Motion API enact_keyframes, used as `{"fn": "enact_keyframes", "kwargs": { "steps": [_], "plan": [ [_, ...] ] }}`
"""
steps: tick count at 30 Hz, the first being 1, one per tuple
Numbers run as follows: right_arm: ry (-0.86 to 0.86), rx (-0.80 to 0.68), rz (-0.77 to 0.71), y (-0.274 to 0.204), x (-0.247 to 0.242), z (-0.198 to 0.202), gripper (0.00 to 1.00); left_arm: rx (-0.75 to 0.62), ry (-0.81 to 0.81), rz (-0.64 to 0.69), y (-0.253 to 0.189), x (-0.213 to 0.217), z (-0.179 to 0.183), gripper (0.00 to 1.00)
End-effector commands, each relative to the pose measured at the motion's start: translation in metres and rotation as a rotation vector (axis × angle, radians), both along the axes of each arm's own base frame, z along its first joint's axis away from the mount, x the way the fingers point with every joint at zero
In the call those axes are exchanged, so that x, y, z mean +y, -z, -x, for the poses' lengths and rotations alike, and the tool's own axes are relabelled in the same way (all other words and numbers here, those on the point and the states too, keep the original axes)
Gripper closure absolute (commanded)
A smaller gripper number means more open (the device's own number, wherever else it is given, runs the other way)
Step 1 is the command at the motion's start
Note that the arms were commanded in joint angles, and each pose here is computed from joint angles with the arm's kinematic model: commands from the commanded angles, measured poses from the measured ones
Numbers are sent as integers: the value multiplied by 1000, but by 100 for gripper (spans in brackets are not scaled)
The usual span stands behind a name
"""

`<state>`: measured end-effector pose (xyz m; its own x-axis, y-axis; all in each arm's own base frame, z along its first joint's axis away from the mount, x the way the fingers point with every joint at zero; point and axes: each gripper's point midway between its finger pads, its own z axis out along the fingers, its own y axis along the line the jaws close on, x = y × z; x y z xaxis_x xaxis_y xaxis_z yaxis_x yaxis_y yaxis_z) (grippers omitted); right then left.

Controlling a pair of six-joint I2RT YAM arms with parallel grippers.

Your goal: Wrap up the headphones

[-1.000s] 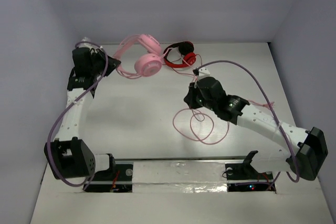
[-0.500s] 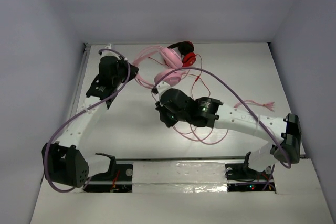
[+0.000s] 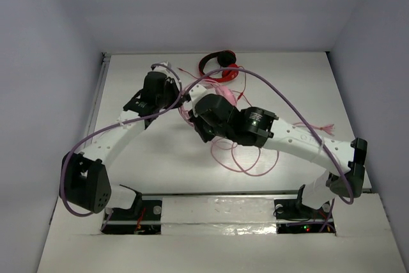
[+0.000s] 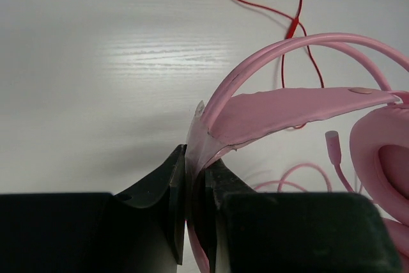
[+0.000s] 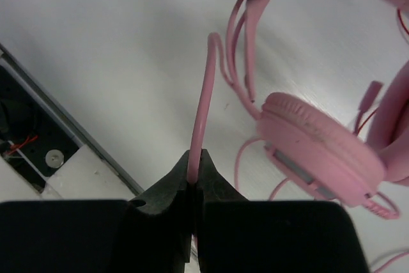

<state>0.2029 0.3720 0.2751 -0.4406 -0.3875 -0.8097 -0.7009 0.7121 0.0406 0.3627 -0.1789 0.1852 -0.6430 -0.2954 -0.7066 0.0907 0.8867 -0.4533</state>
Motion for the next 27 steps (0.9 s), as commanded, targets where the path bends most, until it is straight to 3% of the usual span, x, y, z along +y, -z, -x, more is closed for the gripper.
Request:
{"fn": "enact_keyframes", "kwargs": {
  "steps": [1,5,15,19,27],
  "plan": [
    [82,-90,18,-24,-20,-21,100,-117,77,48,-48,-14,-1,100],
    [119,-128,-27,-44,-42,-29,100,-95,176,25,-51,-22,8,100],
    [287,-208,20,-54,-102,-51,100,-76,431,-8,-56,-43,28,100],
    [324,-221,47,-52,-112,-56,100,-74,459,-18,-56,-43,32,100],
    [408,-241,55,-46,-130,-60,96,-128,592,100,-76,-59,48,100]
  ]
}}
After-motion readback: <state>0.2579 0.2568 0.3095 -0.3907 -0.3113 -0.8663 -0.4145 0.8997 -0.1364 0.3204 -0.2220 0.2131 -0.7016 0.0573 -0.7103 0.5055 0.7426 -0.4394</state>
